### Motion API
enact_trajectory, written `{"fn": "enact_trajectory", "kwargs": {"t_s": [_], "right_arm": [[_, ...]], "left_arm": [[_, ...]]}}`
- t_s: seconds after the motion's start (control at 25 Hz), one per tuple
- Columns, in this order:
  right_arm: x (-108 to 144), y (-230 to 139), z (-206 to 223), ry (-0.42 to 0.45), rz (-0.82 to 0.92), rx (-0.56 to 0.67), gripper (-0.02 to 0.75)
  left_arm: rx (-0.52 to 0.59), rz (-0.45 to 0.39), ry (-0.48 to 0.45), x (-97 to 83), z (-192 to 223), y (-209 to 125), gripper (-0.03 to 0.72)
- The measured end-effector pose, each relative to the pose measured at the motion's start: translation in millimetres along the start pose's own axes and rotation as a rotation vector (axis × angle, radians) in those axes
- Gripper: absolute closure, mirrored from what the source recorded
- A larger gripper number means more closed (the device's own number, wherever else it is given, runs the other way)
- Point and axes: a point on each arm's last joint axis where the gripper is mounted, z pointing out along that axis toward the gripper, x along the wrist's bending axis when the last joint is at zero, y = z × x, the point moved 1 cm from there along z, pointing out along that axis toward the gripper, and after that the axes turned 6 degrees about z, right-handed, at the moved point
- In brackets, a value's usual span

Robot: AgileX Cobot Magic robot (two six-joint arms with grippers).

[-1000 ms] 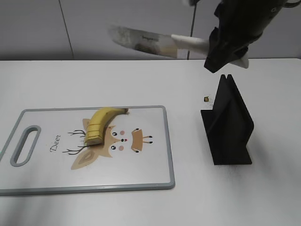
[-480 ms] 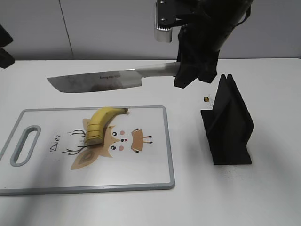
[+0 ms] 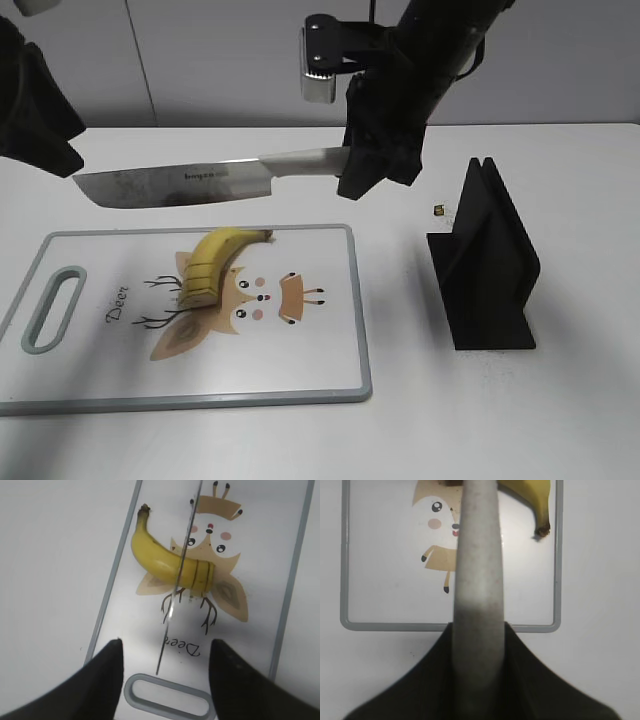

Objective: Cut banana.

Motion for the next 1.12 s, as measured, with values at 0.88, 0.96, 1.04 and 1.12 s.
{"fn": "enact_trajectory", "kwargs": {"t_s": [0.88, 0.96, 1.04, 1.12], "right_arm": [[-1.6, 3.0, 2.8, 0.006, -0.019, -0.029, 0.577], [-1.6, 3.1, 2.8, 0.006, -0.016, -0.03, 0.577], [-2.2, 2.5, 4.1, 0.0, -0.012, -0.03, 0.577], [-2.3, -0.4, 7.9, -0.008, -0.003, -0.02, 0.577]], "left_arm": [[0.123, 0.043, -0.042, 8.7, 47.9, -1.2, 0.666], [0.132, 0.035, -0.039, 8.7, 48.2, -1.5, 0.686], [0.156, 0.017, -0.028, 8.5, 49.6, -0.6, 0.687], [0.186, 0.015, -0.018, 7.0, 52.4, 2.6, 0.687]]}}
